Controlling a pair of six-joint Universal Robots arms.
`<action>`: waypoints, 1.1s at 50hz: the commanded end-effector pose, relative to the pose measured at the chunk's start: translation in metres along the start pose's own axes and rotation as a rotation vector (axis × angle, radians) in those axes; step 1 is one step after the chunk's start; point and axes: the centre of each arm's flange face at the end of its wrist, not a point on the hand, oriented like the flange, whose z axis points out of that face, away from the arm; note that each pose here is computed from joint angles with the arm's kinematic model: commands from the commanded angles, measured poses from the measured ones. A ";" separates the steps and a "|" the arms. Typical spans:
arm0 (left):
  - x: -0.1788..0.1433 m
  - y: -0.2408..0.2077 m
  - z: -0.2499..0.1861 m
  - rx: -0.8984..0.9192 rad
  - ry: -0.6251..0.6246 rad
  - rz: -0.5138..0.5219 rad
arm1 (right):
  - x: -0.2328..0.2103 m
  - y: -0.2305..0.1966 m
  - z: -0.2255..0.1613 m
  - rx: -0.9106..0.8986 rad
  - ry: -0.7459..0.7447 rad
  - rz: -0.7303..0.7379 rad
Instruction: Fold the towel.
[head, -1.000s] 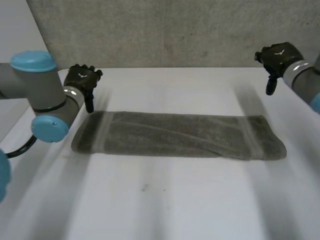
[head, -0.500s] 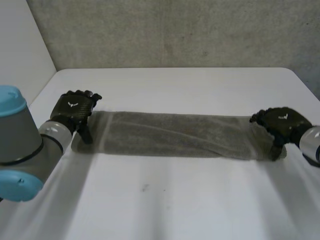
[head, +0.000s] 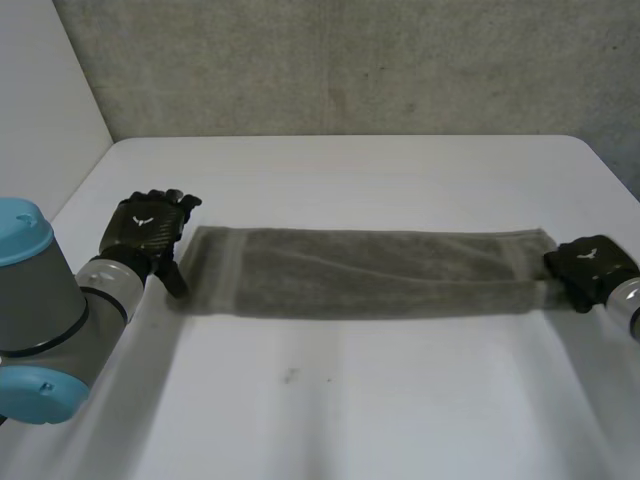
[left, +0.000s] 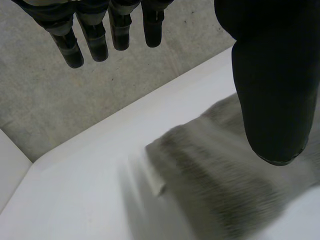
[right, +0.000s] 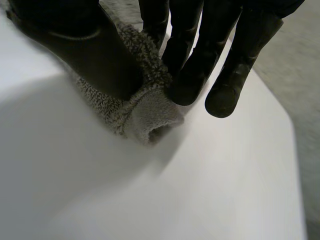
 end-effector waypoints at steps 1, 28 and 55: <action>0.001 0.001 -0.002 -0.002 0.001 0.000 | 0.069 0.020 0.015 -0.046 0.168 -0.073; 0.002 0.002 -0.004 0.003 0.000 0.001 | -0.200 -0.206 -0.067 0.533 -0.347 -0.261; 0.028 -0.009 -0.014 0.071 0.072 0.019 | -0.135 -0.161 -0.081 0.393 -0.275 0.032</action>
